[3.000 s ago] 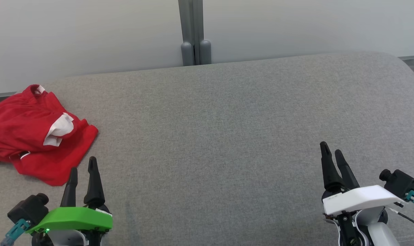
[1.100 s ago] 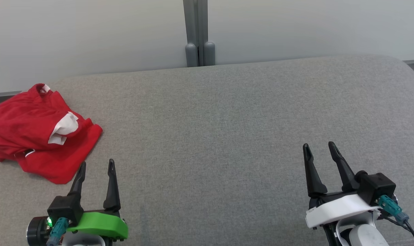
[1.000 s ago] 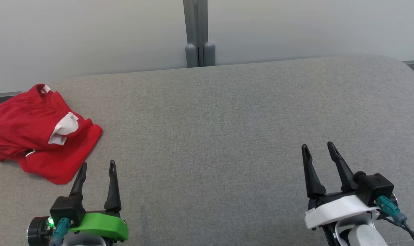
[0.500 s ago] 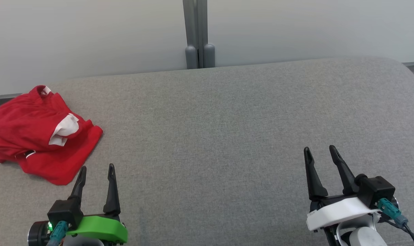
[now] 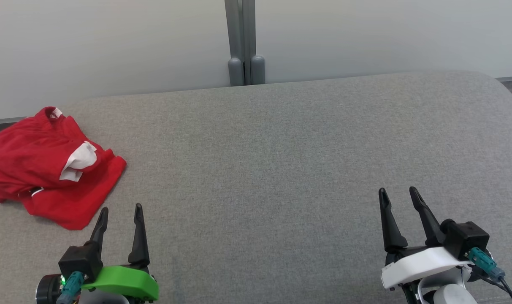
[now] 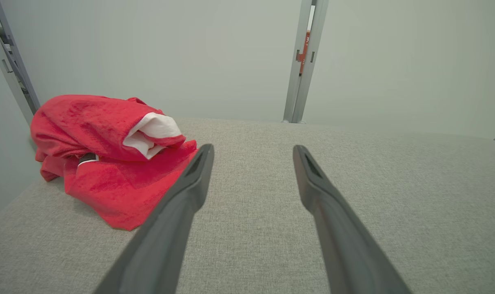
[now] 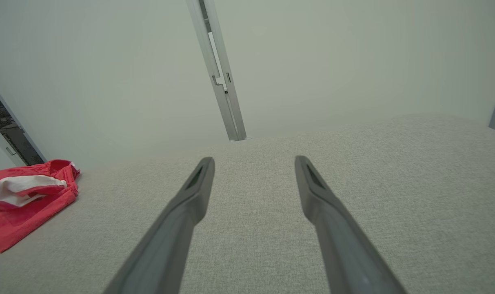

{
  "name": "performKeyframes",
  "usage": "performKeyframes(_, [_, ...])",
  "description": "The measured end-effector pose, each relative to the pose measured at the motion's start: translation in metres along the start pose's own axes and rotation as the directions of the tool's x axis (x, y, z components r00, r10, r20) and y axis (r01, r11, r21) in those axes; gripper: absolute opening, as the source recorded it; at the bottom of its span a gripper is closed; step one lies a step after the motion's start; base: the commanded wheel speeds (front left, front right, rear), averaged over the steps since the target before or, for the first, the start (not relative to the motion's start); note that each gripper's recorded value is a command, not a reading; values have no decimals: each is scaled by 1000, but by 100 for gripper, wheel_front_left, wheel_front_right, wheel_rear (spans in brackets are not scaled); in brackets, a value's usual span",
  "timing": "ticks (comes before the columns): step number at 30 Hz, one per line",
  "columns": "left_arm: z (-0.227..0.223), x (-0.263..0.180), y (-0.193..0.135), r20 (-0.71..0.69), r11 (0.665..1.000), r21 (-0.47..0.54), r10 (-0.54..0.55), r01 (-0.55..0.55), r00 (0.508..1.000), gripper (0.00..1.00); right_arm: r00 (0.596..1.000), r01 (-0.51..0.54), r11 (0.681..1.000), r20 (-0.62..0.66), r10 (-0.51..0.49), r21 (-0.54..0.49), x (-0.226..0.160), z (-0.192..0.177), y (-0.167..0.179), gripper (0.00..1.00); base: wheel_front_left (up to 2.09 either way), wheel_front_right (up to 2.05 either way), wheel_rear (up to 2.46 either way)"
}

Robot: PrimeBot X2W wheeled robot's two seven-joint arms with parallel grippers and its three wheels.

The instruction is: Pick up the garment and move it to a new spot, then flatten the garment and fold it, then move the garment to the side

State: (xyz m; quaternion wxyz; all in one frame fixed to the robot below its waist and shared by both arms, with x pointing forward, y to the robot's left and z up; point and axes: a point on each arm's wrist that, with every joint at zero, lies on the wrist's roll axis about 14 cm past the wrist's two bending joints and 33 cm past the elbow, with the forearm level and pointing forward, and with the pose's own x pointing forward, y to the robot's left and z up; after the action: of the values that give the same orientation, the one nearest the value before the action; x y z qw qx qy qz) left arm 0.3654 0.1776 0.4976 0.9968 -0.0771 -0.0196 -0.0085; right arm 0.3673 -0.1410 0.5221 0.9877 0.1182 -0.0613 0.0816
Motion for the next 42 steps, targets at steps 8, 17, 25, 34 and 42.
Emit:
performKeyframes(8, [1, 0, 1, 2, 1000, 4, 2, -2, 1000, 100, 1000, 6, 1000, -9, -6, 2, -1, -3, -2, 100, 0, 0, 0])
performKeyframes(17, [0, -3, 6, -7, 1000, 13, 17, -17, 1000, 100, 1000, 0, 1000, -16, 0, 4, 0, -5, 0, 100, 0, 0, 0])
performKeyframes(25, [1, -12, 25, -6, 997, 28, 72, -72, 997, 100, 998, -44, 999, -40, 44, 11, 7, -14, 14, 100, 0, 0, 0])
performKeyframes(34, [7, -35, 63, 3, 979, 43, 197, -197, 980, 100, 988, -138, 990, -72, 139, 26, 20, -26, 44, 100, 0, 0, 0])
performKeyframes(42, [13, -63, 97, 16, 950, 52, 308, -308, 951, 100, 968, -227, 973, -105, 230, 42, 31, -39, 75, 100, 0, 0, 0])
